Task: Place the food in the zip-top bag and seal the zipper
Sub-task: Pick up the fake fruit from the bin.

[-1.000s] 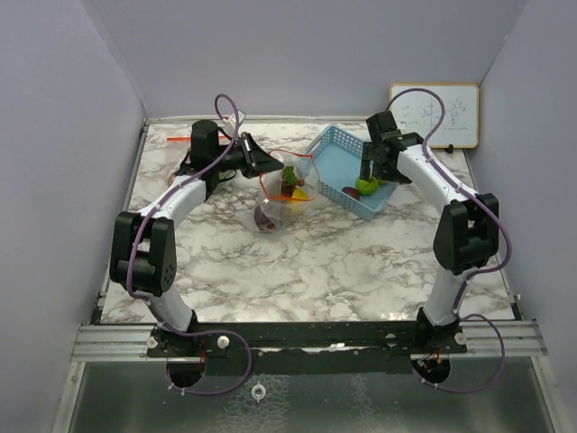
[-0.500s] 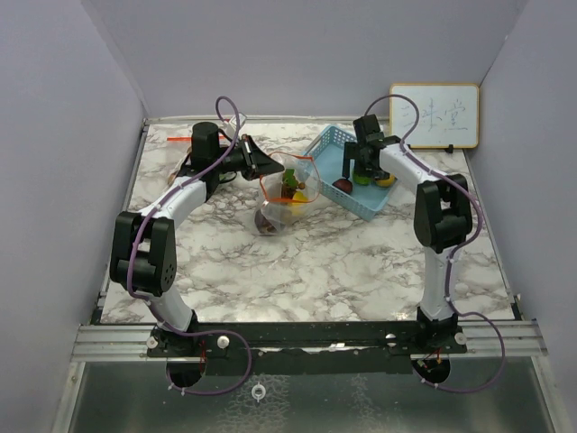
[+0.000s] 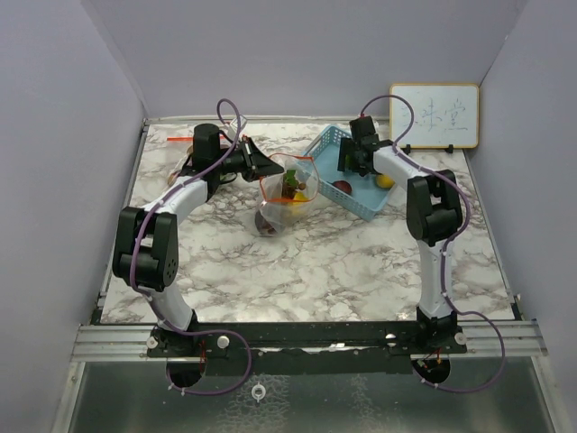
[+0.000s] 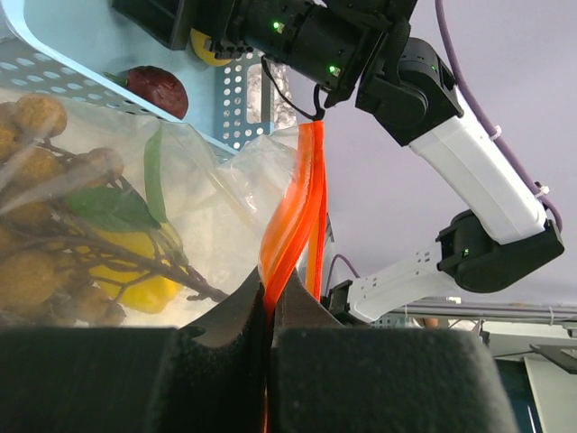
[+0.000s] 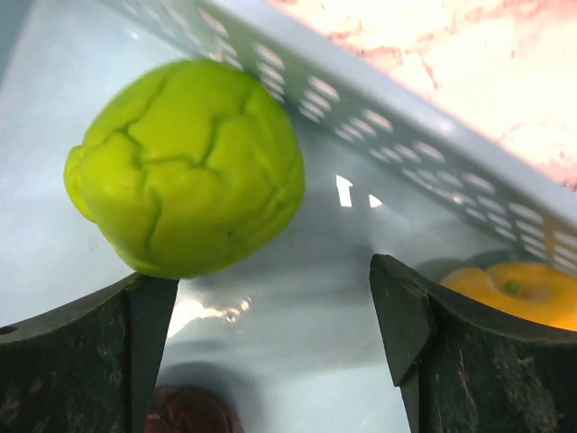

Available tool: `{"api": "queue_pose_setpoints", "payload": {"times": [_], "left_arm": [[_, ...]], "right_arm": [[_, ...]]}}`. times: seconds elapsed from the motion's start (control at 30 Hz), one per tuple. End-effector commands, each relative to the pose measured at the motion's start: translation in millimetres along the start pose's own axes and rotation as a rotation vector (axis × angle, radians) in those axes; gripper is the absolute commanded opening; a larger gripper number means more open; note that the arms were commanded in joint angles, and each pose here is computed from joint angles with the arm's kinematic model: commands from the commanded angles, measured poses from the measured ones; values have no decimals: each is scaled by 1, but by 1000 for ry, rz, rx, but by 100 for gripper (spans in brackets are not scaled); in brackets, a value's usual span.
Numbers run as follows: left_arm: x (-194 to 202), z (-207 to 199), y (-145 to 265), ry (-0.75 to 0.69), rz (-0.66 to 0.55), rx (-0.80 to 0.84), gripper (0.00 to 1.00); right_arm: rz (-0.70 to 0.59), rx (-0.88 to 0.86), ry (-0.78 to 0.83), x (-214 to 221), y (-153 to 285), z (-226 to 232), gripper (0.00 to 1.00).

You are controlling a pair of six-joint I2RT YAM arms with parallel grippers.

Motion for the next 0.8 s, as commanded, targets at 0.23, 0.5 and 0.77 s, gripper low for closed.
{"api": "queue_pose_setpoints", "payload": {"times": [0.23, 0.5, 0.77], "left_arm": [[-2, 8, 1, -7, 12, 24, 0], [-3, 18, 0, 16, 18, 16, 0], [-7, 24, -2, 27, 19, 14, 0]], "right_arm": [[-140, -144, -126, -32, -29, 36, 89], [-201, -183, -208, -41, -51, 51, 87], [-231, -245, -202, -48, -42, 56, 38]]}}
Point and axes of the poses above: each gripper's point midway between its finger pads, its own y axis back along the fingers, its own z axis along the line the jaws close on, x = y × z, the point moved 8 cm from there along y, back along the fingers, and after that the axes turned 11 degrees about -y, right-handed, at the moved point
